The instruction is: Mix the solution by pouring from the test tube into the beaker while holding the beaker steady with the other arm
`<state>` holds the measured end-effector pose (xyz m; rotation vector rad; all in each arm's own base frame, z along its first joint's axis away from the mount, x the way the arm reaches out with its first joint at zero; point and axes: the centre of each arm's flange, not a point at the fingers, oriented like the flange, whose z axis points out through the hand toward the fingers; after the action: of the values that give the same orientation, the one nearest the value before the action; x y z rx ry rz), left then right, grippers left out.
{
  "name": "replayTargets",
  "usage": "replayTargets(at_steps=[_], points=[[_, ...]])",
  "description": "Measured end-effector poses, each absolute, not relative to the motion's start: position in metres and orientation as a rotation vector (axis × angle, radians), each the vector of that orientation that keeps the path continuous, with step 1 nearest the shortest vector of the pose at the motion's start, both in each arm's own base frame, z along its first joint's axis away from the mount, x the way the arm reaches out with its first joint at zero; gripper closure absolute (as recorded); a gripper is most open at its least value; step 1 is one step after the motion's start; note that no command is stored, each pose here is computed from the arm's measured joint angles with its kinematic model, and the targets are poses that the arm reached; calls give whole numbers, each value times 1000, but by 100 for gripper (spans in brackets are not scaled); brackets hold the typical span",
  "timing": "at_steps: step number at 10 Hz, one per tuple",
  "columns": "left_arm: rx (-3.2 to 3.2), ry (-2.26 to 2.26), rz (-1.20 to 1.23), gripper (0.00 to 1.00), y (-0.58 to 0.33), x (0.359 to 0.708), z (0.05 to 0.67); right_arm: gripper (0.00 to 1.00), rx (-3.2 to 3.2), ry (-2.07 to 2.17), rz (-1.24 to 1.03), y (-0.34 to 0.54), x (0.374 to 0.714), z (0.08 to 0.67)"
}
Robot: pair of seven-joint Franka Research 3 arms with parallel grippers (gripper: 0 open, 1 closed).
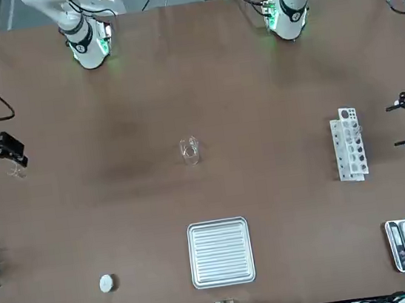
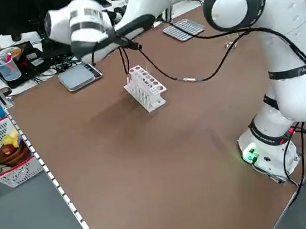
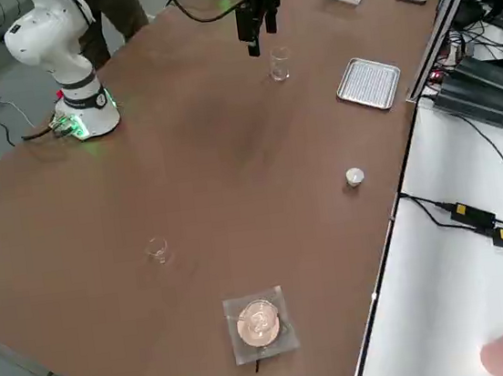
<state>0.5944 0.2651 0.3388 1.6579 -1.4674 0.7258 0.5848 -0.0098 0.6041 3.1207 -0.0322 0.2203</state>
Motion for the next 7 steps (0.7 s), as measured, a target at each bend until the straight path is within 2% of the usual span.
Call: replayTargets(at_steps=[7], points=[[1361,-1467,857,0,251,583,222,0,3131,5,148,-9,588,586]])
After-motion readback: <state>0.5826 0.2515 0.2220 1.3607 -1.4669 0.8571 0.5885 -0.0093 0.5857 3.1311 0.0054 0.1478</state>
